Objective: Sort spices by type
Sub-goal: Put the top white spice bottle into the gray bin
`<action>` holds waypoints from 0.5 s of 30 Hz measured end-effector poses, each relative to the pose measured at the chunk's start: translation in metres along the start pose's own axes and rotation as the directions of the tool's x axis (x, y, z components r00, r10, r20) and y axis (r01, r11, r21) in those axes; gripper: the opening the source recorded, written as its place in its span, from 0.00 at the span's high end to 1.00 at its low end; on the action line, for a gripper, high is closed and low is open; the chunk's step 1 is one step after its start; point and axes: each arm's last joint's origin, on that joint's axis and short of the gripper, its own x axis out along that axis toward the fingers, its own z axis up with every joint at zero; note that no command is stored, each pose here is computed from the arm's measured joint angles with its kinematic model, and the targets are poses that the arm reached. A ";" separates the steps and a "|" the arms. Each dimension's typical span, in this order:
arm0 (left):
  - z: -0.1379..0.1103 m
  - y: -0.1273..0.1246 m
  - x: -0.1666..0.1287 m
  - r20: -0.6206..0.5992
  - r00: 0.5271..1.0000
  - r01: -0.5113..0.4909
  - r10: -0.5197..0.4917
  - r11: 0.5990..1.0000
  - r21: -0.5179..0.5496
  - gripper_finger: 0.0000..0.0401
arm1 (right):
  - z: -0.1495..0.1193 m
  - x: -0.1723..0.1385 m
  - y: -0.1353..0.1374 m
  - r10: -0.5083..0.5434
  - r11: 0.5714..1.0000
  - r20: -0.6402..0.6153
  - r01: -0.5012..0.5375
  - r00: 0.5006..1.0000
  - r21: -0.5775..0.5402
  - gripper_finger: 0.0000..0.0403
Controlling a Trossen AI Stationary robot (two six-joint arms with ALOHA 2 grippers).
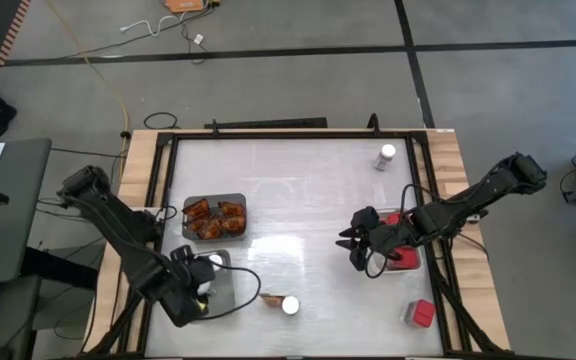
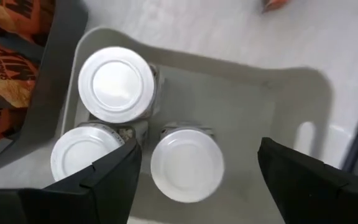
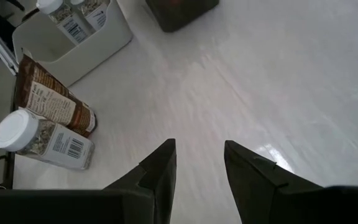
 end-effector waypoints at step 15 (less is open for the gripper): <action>0.008 0.030 -0.054 0.124 0.973 0.199 -0.196 0.980 -0.014 0.23 | 0.023 0.007 -0.008 -0.007 0.994 0.110 -0.005 0.994 0.109 0.59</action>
